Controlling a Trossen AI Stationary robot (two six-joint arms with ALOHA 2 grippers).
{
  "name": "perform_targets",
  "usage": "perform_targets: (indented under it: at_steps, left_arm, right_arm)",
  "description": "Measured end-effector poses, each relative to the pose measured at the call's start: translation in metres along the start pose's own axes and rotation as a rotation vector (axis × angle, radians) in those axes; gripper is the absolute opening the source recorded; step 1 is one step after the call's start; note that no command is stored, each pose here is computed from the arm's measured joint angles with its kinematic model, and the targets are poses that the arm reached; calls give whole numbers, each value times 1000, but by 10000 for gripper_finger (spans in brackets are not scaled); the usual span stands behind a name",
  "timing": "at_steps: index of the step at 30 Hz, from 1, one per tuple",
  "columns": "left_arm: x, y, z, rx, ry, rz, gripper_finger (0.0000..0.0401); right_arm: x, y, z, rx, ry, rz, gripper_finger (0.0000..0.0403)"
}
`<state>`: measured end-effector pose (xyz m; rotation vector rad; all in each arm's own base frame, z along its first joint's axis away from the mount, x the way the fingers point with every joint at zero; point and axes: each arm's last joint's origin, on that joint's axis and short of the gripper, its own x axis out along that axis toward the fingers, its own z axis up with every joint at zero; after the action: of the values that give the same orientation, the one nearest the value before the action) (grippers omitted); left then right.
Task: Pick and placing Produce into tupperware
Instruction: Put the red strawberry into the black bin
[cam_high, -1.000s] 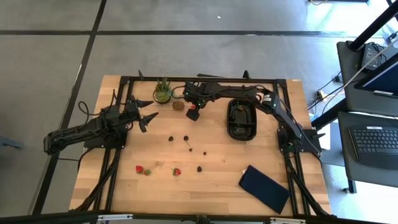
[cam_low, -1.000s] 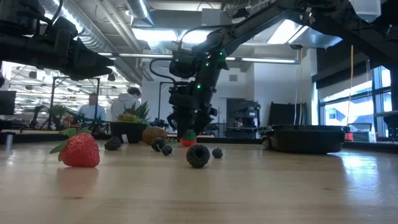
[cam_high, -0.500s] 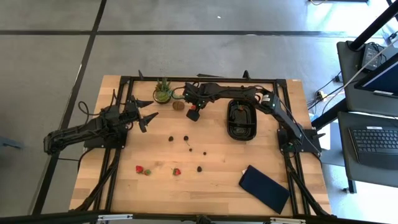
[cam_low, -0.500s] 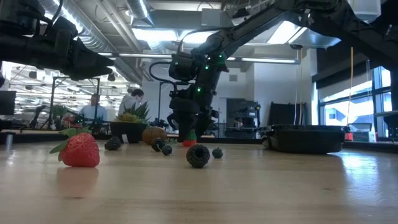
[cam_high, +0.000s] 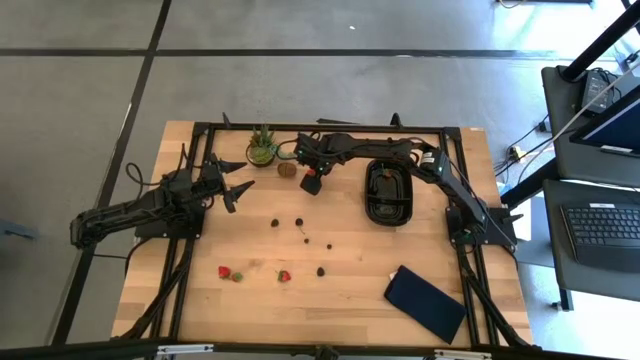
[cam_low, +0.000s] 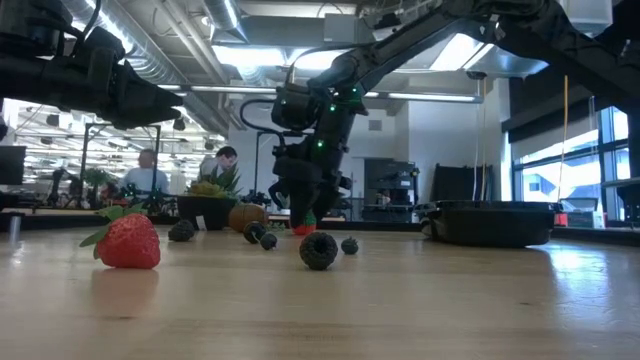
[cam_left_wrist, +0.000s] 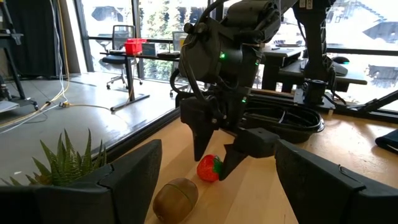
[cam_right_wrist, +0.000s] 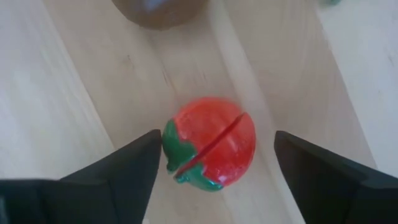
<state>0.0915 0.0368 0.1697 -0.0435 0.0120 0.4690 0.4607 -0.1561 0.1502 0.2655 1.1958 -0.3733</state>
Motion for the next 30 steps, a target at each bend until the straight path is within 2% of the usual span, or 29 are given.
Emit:
perform_targets:
  at_steps: [15,21,30]
  left_arm:
    - [0,0,0,0,0,0,302]
    - [0,0,0,0,0,0,302]
    - [0,0,0,0,0,0,302]
  right_arm:
    - [0,0,1,-2,-6,1,249]
    - [6,1,-1,0,11,48,232]
    - [8,0,-2,2,20,29,196]
